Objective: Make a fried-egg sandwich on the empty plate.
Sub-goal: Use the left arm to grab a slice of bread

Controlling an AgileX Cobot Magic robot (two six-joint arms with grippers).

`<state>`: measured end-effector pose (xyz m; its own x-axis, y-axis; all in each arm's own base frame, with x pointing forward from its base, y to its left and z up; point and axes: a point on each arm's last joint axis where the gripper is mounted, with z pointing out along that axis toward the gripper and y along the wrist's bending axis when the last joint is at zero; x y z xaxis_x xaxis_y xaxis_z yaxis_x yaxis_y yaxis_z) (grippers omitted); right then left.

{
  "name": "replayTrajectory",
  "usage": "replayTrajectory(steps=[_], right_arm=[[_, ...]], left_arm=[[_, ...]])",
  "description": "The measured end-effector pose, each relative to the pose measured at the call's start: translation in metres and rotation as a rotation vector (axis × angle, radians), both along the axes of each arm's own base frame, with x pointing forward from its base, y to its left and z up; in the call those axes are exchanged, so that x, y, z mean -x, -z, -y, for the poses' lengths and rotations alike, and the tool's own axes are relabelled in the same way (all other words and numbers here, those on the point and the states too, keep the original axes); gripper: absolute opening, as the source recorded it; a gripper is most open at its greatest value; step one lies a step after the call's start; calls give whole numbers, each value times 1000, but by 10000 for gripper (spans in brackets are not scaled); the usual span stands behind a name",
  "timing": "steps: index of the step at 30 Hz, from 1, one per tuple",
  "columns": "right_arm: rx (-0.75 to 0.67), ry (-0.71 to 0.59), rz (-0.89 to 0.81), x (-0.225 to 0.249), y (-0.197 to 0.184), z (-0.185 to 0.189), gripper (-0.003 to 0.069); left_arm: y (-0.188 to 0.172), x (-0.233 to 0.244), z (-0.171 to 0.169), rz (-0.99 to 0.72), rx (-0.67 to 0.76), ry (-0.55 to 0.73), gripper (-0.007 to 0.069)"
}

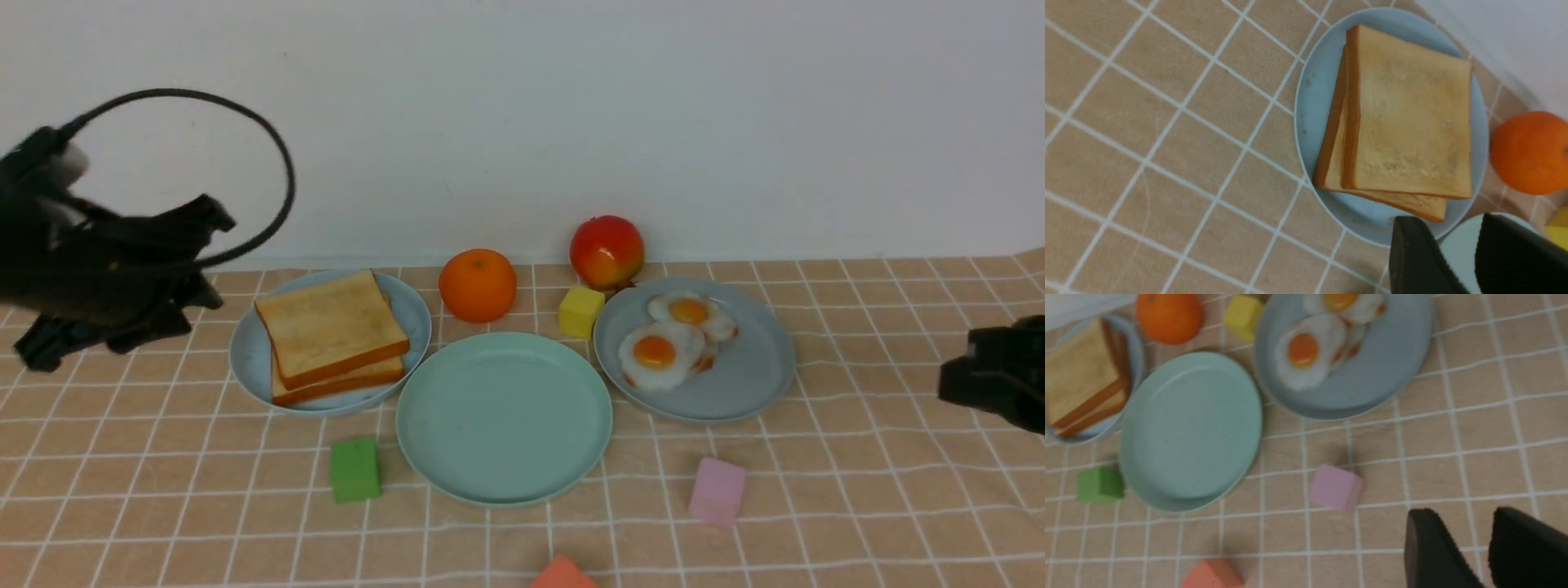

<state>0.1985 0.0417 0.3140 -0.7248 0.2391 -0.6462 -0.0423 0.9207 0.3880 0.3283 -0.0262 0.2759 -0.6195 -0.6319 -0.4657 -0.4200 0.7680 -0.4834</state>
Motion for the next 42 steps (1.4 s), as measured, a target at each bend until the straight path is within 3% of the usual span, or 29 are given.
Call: replayTrajectory(steps=[4,13,28,34,38,39,40,42], right_arm=[[-15,-55,25,0,-2,-4,241],[-27,-92,23,2,-2,-7,241],[-41,-115,-18,5,-1,-9,241],[-43,-117,-23,5,0,-10,241],[-43,-121,-30,6,0,-10,241],[-43,-121,-30,6,0,-10,241],[-43,-124,-34,6,0,-10,241],[-43,-126,-37,6,0,-10,241]], left_arm=[[8,-29,3,-73,-23,37,247],[50,-84,9,-224,-56,123,368],[93,-104,13,-274,-24,145,379],[99,-106,14,-279,-30,156,288],[99,-106,13,-280,-49,175,86],[99,-106,13,-280,-49,175,77],[96,-105,13,-277,-51,178,20],[93,-104,13,-274,-52,180,11]])
